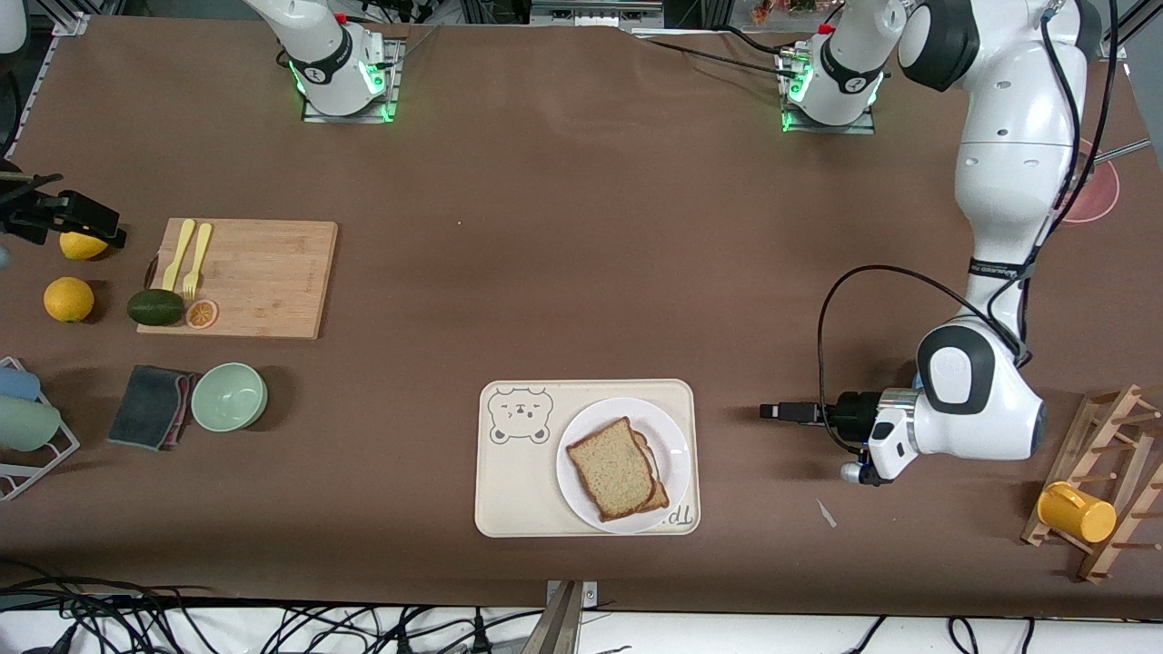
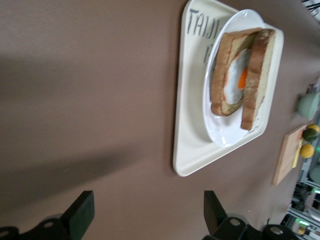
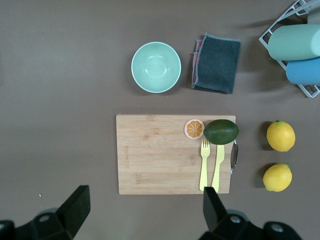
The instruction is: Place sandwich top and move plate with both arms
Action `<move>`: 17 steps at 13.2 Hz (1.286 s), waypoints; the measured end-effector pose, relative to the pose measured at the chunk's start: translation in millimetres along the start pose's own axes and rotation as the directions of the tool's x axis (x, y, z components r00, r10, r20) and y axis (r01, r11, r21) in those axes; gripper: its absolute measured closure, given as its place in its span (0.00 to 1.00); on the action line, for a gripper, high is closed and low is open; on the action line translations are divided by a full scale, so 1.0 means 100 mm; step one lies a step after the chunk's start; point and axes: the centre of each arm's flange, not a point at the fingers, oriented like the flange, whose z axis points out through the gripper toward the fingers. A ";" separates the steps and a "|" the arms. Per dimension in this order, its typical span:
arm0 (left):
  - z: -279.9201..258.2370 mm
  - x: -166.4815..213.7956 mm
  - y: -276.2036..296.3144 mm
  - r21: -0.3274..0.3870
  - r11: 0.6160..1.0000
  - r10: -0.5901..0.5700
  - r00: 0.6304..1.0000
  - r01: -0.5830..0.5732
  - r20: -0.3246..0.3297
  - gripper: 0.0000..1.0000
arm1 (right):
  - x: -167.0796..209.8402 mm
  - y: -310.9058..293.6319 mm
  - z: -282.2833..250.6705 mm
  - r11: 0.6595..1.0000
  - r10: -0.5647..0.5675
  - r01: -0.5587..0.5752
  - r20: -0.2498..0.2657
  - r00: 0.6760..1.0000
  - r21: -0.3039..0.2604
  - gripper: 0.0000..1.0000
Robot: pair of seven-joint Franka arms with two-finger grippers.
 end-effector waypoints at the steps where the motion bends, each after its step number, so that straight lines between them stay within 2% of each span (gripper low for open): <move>1: -0.11 -0.03 0.00 0.017 1.000 0.000 1.000 0.000 0.008 0.03 | 0.00 0.00 0.00 1.000 0.000 0.000 0.000 1.000 0.000 0.00; 6: -0.73 -0.20 -0.12 0.106 0.994 -0.034 0.999 0.030 0.037 0.01 | 0.00 0.00 0.00 1.000 0.001 -0.001 0.000 1.000 0.000 0.00; 10: -1.07 -0.36 0.18 0.190 0.980 -0.061 0.998 0.054 0.032 0.00 | 0.00 0.01 0.00 1.000 0.001 -0.001 0.000 1.000 0.000 0.00; 13: -1.31 -0.52 0.35 0.193 0.979 -0.079 0.996 0.070 0.035 0.00 | 0.00 0.01 0.00 1.000 0.001 -0.001 0.000 1.000 0.000 0.00; 17: -1.38 -0.57 0.39 0.194 0.975 -0.114 0.993 0.109 0.020 0.00 | 0.00 0.00 0.00 1.000 0.000 0.000 0.000 1.000 0.000 0.00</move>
